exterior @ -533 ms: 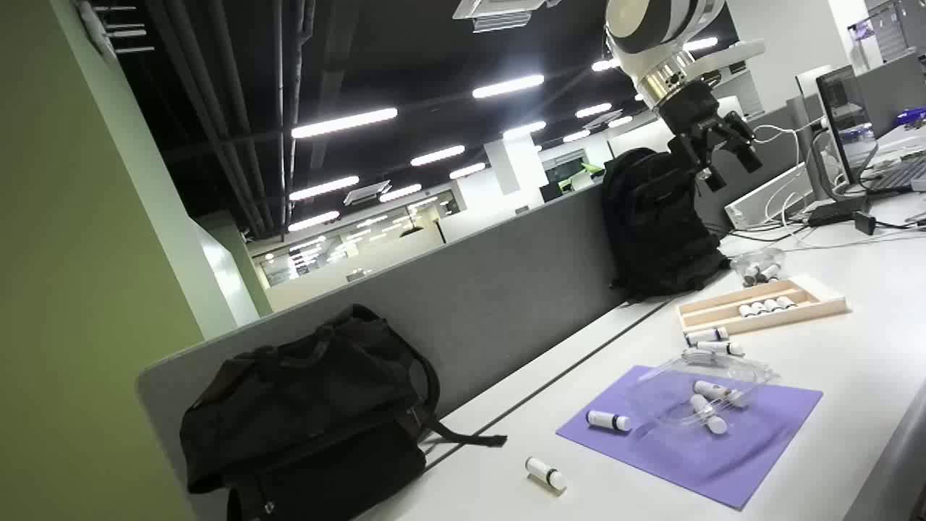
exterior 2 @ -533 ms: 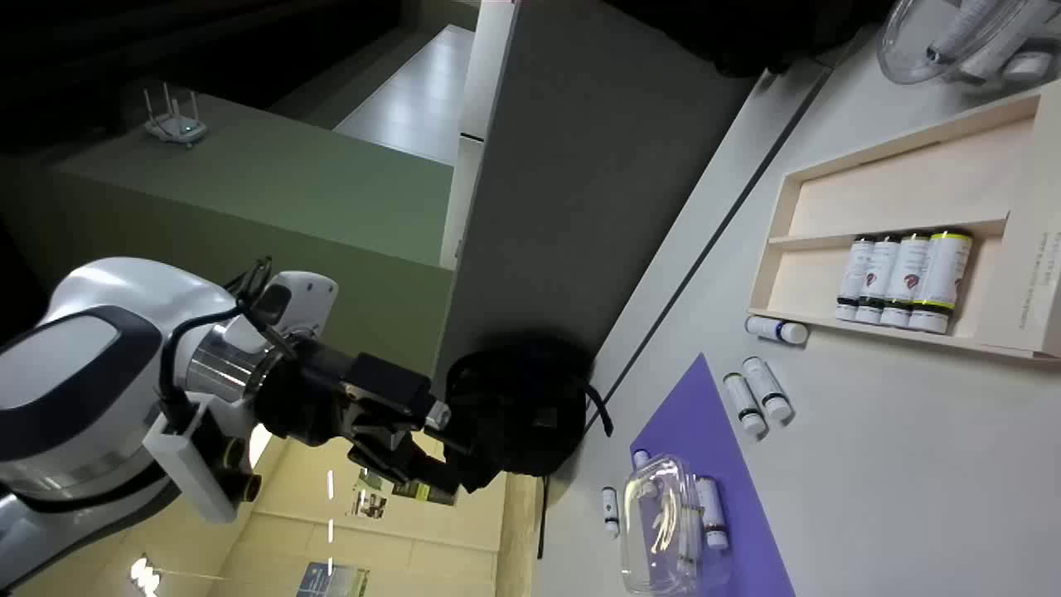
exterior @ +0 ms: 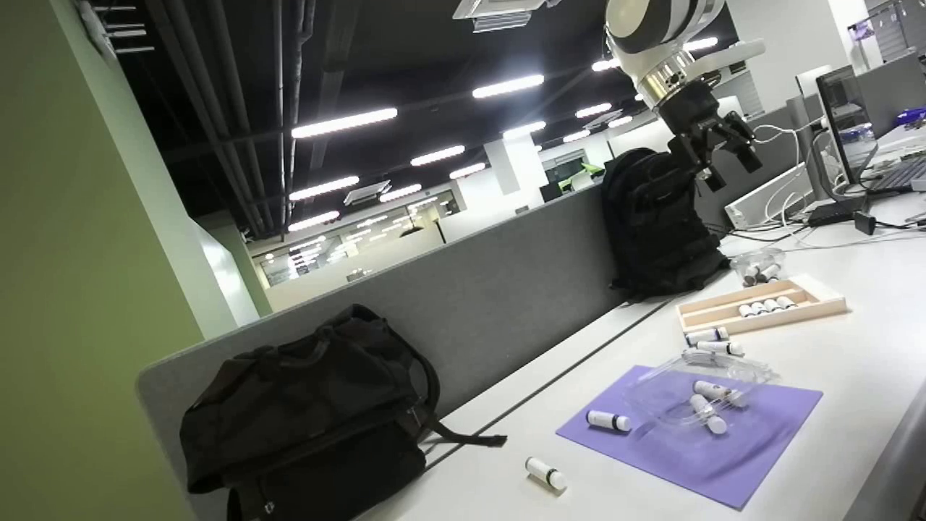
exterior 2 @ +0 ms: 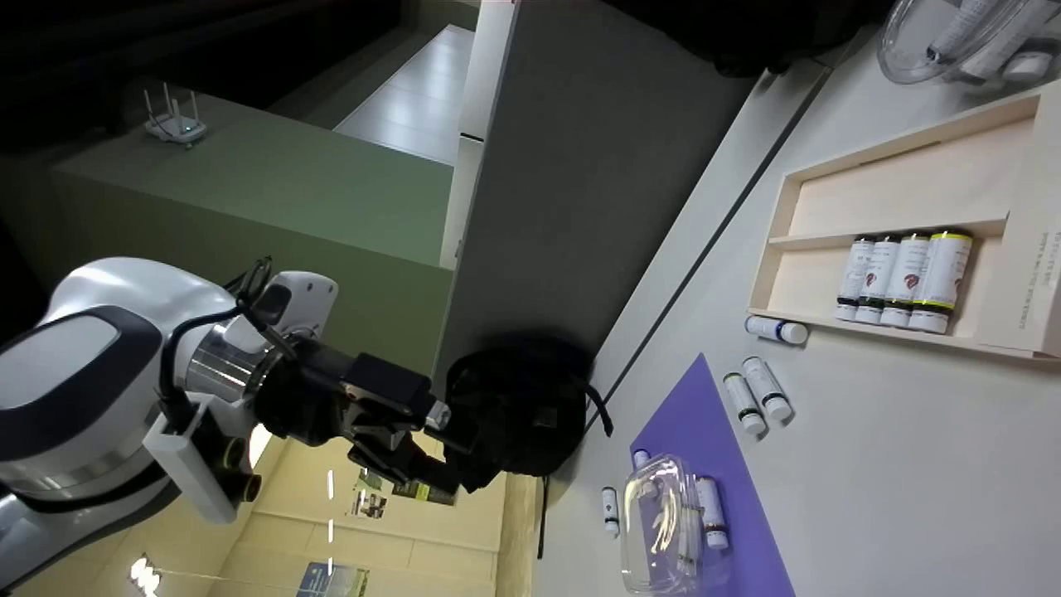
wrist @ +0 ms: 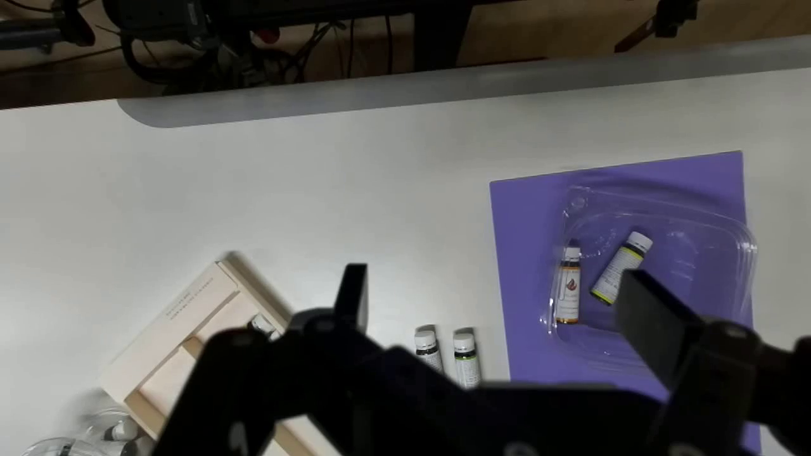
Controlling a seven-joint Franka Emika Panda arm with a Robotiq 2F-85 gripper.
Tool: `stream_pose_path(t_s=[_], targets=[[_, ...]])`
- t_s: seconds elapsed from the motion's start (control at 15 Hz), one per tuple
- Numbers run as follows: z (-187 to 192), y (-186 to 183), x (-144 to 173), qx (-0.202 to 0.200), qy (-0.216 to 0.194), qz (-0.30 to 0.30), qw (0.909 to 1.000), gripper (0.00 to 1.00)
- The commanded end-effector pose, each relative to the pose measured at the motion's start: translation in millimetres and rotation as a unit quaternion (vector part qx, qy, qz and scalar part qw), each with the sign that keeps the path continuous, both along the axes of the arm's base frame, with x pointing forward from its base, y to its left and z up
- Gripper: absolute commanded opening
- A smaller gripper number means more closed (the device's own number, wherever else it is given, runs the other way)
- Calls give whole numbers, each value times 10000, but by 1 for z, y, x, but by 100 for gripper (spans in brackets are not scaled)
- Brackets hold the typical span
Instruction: Open the lid of the transparent bowl
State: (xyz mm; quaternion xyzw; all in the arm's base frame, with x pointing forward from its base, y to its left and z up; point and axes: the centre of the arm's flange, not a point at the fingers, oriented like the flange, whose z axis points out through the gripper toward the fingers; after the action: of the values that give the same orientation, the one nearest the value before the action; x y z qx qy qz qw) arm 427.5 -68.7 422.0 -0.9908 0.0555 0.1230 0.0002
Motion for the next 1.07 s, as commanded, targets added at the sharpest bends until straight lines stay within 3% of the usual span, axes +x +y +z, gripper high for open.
stream_pose_path(t_s=[0.0,0.33,0.47,0.73,1.0], targets=[[0,0,0,0,0,0,10000,100],[0,0,0,0,0,0,10000,100],[-15,1,6,182,-107,164,9996,100],[-73,13,22,1109,66,732,9911,100],[-136,27,34,2013,417,1245,9707,100]])
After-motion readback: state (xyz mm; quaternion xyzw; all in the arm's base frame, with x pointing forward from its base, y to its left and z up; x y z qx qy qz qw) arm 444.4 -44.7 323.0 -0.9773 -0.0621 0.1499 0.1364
